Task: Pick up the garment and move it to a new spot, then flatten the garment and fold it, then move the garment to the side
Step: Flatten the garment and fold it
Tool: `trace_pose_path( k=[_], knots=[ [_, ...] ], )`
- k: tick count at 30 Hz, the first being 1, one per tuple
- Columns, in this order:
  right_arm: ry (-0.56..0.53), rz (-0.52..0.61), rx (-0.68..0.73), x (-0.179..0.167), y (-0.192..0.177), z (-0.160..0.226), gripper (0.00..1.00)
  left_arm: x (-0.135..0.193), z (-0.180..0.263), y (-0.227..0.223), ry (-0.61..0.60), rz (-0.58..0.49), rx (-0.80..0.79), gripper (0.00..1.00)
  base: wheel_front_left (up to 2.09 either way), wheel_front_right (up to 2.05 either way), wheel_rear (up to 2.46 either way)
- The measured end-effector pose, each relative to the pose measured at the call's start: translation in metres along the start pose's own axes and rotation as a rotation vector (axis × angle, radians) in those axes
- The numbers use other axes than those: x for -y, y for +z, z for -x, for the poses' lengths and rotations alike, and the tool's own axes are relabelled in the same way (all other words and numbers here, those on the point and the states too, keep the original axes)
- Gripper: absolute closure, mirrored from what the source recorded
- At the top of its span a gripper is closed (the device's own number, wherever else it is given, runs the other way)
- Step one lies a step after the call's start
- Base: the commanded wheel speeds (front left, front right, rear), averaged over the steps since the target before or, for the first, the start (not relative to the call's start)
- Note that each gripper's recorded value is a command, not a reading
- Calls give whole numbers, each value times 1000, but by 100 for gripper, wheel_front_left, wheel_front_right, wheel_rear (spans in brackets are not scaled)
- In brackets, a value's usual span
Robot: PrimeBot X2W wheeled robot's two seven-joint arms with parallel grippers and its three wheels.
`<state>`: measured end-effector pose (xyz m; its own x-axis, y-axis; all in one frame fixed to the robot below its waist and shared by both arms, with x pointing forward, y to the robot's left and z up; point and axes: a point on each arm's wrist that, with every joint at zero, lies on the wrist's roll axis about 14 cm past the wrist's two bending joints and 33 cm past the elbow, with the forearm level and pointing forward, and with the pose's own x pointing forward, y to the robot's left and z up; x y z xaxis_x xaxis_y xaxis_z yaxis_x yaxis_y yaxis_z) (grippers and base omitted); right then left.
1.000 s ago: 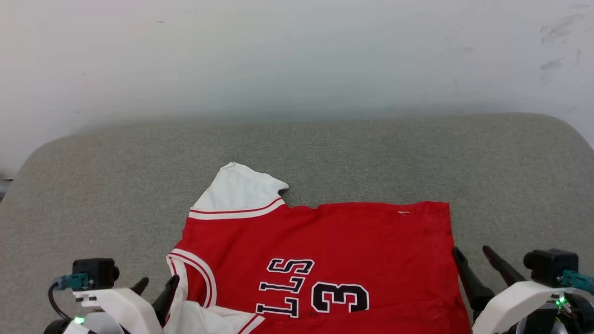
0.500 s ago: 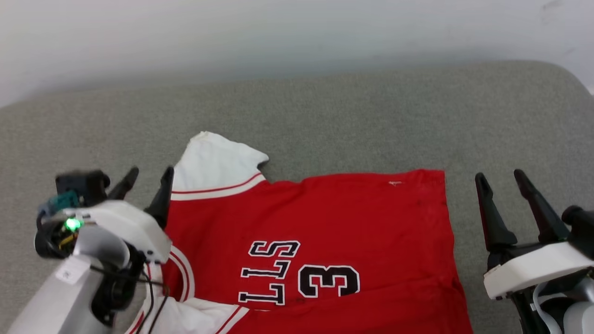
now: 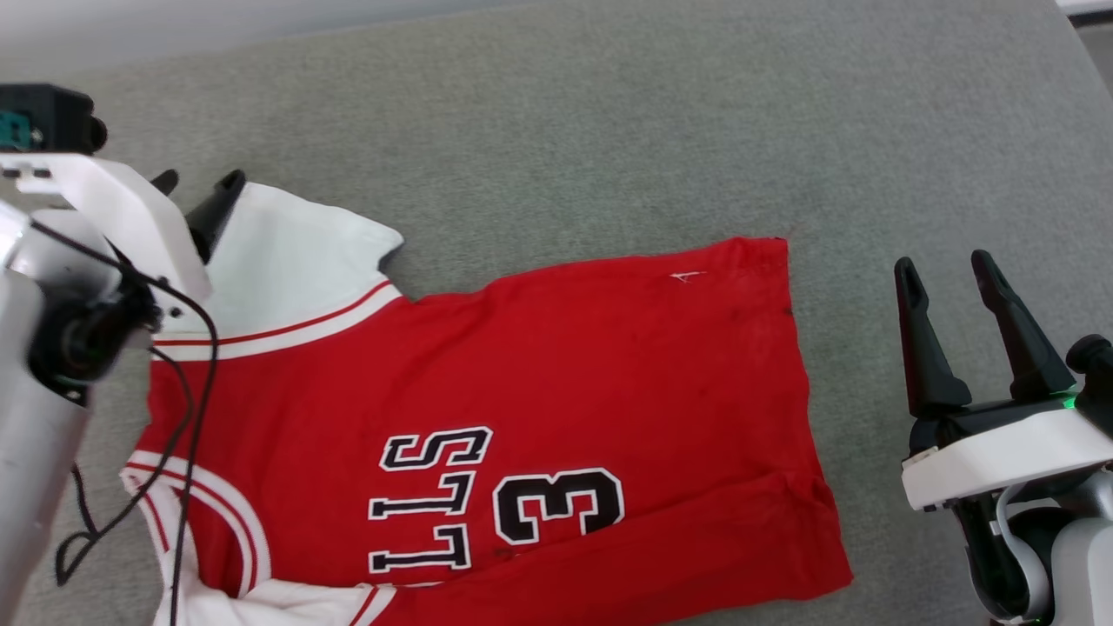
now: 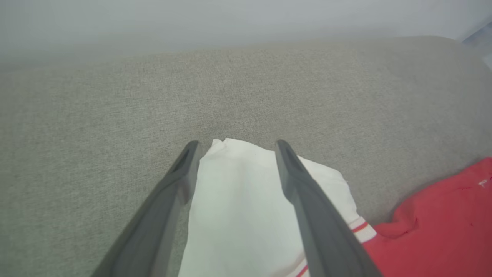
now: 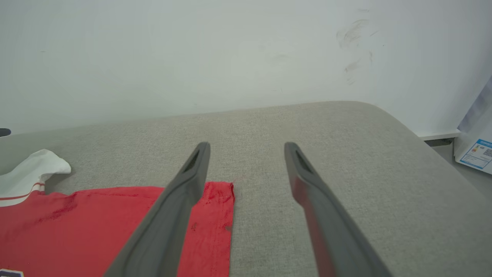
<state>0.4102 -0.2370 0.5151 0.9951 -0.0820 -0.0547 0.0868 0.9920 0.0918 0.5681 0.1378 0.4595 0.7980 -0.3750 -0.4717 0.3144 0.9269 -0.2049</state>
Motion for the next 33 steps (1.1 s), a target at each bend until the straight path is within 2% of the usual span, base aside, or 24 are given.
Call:
trace_pose_path(
  k=[8,18,19,20,22,28,33],
  knots=[
    [-54,-29,-39,17,-18,4,0,-19,-26,-44,4,42,-377,0,0,0,0],
    [-89,-81,-104,26,-46,4,0,-20,-40,-80,0,37,-601,0,0,0,0],
    [-91,-80,-107,27,-47,4,0,-19,-41,-83,0,41,-618,55,0,0,0],
    [-93,-82,-109,28,-48,3,0,-18,-41,-85,-2,42,-631,68,0,0,0],
    [-95,-91,-118,28,-52,2,0,-17,-42,-89,-2,45,-646,100,0,0,0],
    [-94,-124,-157,27,-62,1,0,-11,-44,-96,-11,56,-664,100,0,0,0],
    [-100,-203,-243,28,-77,3,0,-11,-39,-88,-7,45,-619,100,0,0,0]
  ],
)
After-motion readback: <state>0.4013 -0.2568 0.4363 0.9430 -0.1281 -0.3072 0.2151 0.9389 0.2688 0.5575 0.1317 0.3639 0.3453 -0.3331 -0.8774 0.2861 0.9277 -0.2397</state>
